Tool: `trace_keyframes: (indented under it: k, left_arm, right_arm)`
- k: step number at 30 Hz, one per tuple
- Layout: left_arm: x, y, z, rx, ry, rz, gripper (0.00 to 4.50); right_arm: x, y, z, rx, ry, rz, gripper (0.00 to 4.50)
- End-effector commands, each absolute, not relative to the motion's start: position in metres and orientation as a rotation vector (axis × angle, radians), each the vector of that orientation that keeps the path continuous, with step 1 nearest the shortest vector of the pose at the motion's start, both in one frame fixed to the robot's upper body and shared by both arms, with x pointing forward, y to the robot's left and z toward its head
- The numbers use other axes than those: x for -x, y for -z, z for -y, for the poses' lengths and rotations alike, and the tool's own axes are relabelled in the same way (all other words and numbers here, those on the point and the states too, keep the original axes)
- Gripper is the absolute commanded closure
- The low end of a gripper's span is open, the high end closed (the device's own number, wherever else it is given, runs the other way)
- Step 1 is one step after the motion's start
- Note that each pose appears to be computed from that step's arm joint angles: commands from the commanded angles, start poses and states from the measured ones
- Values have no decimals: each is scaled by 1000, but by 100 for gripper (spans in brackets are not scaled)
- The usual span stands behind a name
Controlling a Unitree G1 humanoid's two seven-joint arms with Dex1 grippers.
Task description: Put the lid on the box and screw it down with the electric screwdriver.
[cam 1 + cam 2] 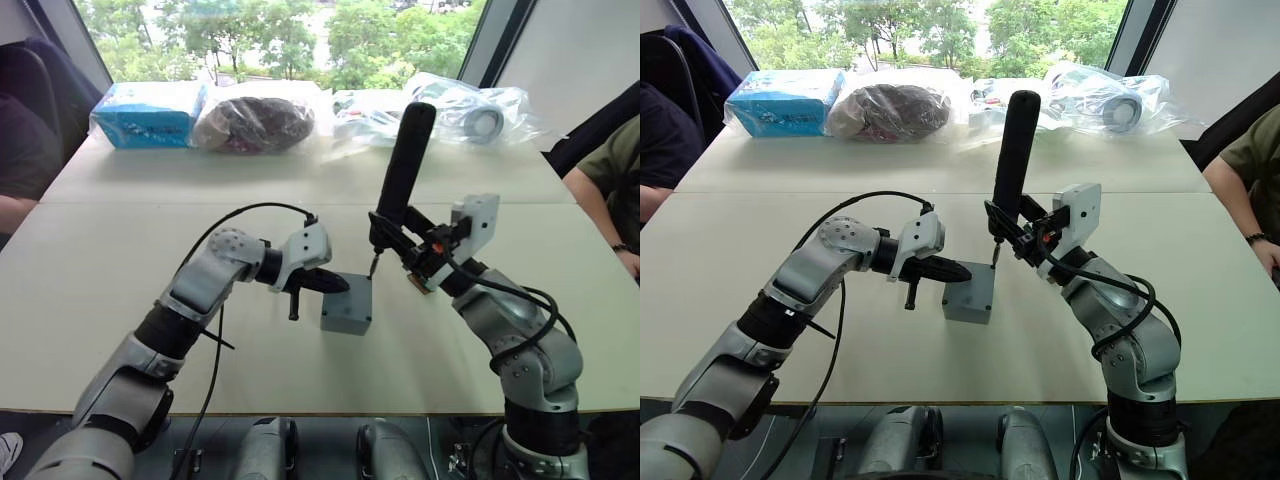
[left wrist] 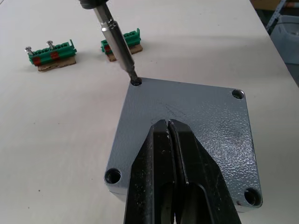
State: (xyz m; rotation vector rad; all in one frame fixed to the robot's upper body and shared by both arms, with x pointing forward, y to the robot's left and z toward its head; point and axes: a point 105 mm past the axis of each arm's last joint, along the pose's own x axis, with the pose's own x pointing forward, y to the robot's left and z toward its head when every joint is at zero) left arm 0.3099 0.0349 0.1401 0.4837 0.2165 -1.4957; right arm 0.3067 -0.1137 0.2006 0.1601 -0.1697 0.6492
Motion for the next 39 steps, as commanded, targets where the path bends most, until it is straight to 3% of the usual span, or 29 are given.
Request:
trace_keyframes:
  k: [1,8,12,27,39]
  left_arm:
    - [-308,-136,-37,-497,1490,-233,450]
    - [-308,-136,-37,-497,1489,-234,450]
    - [-308,-135,-37,-499,1490,-236,450]
    - [-303,-125,-36,-501,1491,-256,450]
    - [-303,-125,-34,-492,1487,-252,450]
  right_arm:
    - [-304,-210,113,-151,-645,230,271]
    - [-300,-200,107,-147,-649,206,271]
    - [-299,-182,106,-36,-653,161,271]
    - [-292,-131,104,-10,-646,8,271]
    - [-294,-134,107,-47,-622,32,271]
